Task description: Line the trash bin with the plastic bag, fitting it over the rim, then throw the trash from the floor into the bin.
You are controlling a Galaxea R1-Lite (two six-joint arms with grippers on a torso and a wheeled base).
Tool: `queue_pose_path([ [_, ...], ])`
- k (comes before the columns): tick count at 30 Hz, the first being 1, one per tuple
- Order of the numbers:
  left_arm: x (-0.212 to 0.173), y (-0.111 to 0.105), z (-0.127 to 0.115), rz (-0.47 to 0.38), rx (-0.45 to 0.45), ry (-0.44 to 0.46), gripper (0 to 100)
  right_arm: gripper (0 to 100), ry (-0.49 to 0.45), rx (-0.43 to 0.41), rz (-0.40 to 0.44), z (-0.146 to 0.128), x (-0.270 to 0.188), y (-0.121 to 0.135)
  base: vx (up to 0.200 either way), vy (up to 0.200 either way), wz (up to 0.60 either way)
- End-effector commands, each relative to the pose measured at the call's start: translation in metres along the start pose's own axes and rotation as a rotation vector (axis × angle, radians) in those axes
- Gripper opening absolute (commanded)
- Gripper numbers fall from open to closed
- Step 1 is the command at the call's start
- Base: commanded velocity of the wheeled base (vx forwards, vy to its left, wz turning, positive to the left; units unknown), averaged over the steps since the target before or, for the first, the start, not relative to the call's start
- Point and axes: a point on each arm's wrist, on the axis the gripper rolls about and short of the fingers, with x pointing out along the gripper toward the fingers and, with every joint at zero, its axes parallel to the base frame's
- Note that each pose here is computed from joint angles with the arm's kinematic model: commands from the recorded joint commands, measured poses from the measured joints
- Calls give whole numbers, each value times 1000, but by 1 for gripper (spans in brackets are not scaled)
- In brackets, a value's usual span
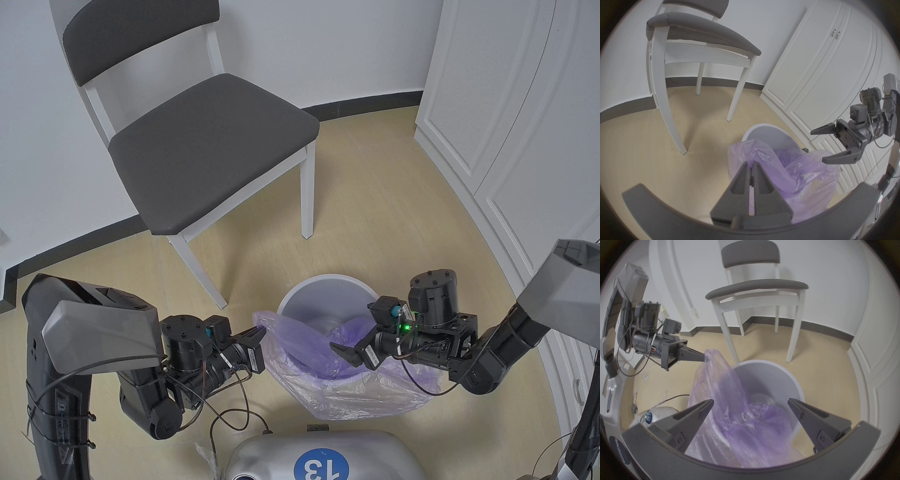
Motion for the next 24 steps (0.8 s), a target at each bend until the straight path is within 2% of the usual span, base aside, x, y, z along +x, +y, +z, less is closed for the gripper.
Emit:
queue_pose_path([
  [1, 3, 2, -3, 15, -24, -10, 0, 100, 23, -53, 23, -8, 12, 8, 0, 0, 0],
  [2, 3, 2, -3, 15, -25, -10, 0, 100, 25, -55, 24, -8, 12, 8, 0, 0, 0],
  [3, 3, 4, -4, 26, -46, -7, 100, 100, 30, -93, 31, -12, 15, 9, 0, 0, 0],
  [11, 4, 20, 0, 71, -57, -26, 100, 100, 74, -163, 56, -30, 38, 14, 0, 0, 0],
  [24, 4, 20, -1, 72, -54, -23, 100, 100, 70, -169, 63, -40, 76, 18, 0, 0, 0],
])
